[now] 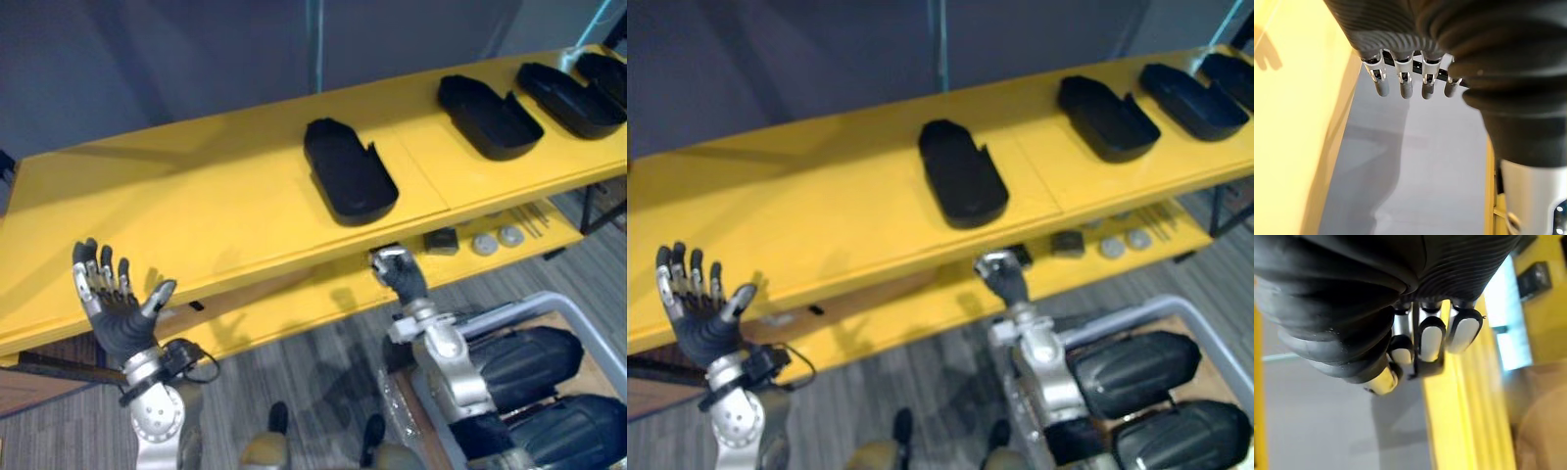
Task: Walk over and take plastic housings, then place them on the shelf
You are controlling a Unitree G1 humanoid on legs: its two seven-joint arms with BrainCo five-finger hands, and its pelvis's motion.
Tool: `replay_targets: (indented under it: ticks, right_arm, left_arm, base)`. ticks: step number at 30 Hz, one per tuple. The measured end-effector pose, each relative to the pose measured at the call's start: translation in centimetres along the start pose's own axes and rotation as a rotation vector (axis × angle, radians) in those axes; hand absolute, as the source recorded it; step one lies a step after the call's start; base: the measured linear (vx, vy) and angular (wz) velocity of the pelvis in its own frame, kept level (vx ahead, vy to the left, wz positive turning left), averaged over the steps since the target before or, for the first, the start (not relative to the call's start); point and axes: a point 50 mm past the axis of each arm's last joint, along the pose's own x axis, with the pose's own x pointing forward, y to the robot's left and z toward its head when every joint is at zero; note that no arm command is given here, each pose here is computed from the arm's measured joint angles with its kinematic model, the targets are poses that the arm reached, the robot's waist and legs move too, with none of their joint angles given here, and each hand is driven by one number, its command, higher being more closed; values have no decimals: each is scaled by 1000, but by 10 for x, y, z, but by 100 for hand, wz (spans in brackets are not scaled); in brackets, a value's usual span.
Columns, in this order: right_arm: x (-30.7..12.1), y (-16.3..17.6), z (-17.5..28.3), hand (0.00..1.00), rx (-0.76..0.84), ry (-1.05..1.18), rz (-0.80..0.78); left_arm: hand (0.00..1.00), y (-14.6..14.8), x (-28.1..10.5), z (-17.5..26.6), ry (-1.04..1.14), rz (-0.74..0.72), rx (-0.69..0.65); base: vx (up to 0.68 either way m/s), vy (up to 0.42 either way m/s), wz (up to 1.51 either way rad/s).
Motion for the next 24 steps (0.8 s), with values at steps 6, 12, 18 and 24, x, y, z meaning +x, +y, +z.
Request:
replay_targets:
  ticks: [6,12,18,24]
  right_arm:
    - [13,3,3,100,-12,-7,9]
    - [16,-3,-5,100,-19,31,-48]
    - [29,-9,1,100,-31,17,-81]
    - [49,-25,11,100,-49,0,-159]
  left_arm:
    - [0,-1,0,0,1,-1,-2]
    - [0,-2,1,2,0,-3,-4]
    - [0,-2,1,2,0,-7,-7]
    - [0,-2,1,2,0,0,-8]
  base:
    - [0,0,0]
    - [5,-8,10]
    - [-5,6,1]
    - [-14,13,2]
